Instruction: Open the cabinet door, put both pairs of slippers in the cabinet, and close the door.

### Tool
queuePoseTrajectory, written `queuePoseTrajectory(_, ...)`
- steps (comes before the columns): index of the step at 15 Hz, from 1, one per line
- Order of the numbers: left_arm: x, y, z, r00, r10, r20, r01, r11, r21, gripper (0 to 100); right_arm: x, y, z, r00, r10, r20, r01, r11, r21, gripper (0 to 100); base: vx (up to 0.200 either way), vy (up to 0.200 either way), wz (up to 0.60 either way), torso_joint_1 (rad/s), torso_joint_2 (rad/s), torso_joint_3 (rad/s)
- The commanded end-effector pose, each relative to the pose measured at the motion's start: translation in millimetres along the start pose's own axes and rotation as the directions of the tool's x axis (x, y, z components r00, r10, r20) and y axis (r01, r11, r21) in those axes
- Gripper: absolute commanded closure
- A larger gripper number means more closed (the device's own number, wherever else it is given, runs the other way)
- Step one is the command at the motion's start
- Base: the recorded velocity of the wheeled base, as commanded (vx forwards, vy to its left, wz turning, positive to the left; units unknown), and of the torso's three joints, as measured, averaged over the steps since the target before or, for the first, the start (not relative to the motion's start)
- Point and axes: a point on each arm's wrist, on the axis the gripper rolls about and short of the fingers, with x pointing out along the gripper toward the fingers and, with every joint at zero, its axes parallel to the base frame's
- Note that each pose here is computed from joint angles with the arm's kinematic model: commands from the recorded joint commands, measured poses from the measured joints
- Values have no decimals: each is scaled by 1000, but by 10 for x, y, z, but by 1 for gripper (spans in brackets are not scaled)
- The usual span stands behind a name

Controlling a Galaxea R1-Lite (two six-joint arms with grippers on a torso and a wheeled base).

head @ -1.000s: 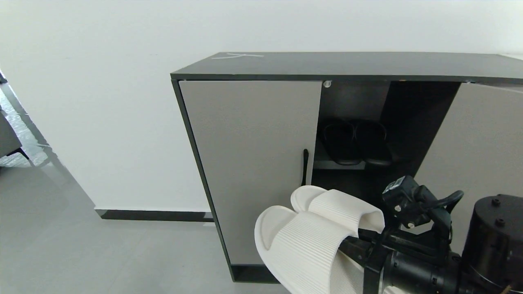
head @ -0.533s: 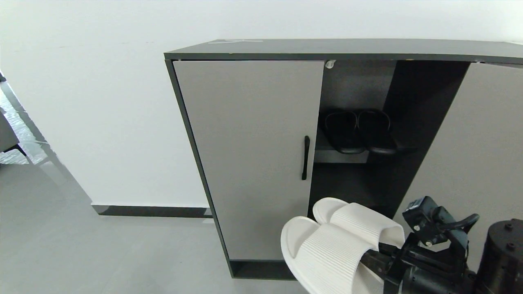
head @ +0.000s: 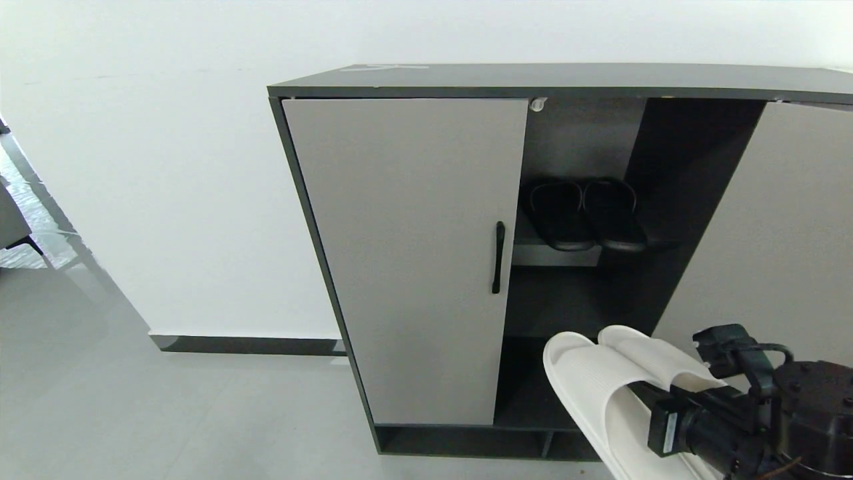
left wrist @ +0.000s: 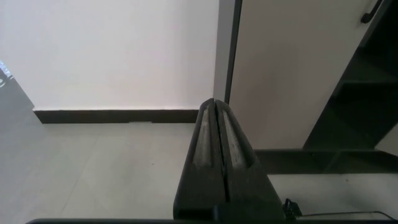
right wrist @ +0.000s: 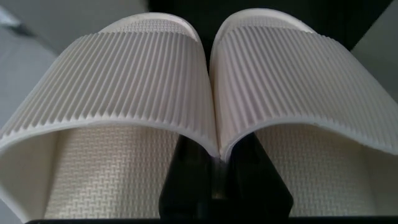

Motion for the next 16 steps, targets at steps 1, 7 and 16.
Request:
queuePoseTrajectory(1,0,0,0,1000,-1,0,1,1000,0,100,603,-64,-182,995,-100,22,99,994,33,100,200,0,0,-2,12,-2)
queuePoseTrajectory(7,0,0,0,1000,0,0,0,1000,-1,100,1500,-214,-386,972,-211,109,210,978,21,100,67,0,0,2,2,1)
queuePoseTrajectory(16,0,0,0,1000,-1,0,1,1000,0,100,2333,-409,-310,926,-255,278,275,961,-35,100,0,0,0,0,0,-14)
